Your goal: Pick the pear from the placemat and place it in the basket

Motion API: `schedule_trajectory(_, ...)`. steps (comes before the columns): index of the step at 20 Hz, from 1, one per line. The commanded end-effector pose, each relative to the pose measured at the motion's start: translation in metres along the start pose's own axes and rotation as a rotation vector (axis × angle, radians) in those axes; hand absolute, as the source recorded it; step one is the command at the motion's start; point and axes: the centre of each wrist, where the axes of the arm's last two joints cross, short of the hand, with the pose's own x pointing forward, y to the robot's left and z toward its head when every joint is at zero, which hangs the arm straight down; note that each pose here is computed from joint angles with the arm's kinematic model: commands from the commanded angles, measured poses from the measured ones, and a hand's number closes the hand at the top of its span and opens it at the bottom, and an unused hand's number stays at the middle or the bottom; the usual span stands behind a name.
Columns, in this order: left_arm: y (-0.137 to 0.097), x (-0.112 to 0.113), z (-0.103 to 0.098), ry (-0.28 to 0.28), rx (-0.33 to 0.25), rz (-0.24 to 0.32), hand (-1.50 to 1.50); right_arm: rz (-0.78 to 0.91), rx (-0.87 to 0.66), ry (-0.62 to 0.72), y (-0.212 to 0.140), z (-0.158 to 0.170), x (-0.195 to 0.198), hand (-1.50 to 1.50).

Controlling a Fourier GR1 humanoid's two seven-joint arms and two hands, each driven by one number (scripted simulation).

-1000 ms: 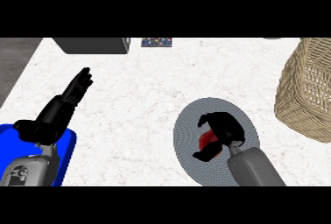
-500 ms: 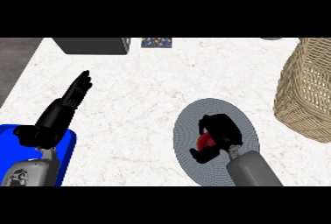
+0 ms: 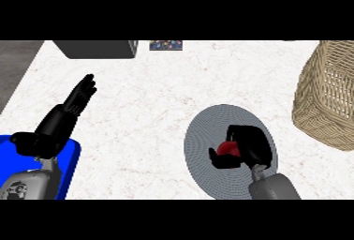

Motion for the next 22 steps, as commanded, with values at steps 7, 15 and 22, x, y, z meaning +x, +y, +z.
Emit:
schedule_trajectory(7, 0.006, -0.008, -0.001, 0.005, -0.011, 0.019, 0.0, -0.438, -0.228, -0.042, -0.036, 0.043, 0.022, 1.5)
schedule_trajectory(15, 0.003, -0.001, -0.005, 0.012, 0.018, -0.018, 0.0, -0.668, -0.554, -0.137, -0.127, 0.112, 0.03, 1.5)
schedule_trajectory(22, -0.011, -0.008, -0.009, 0.022, -0.001, 0.009, 0.0, -0.632, -0.616, -0.013, -0.177, 0.145, 0.021, 1.5)
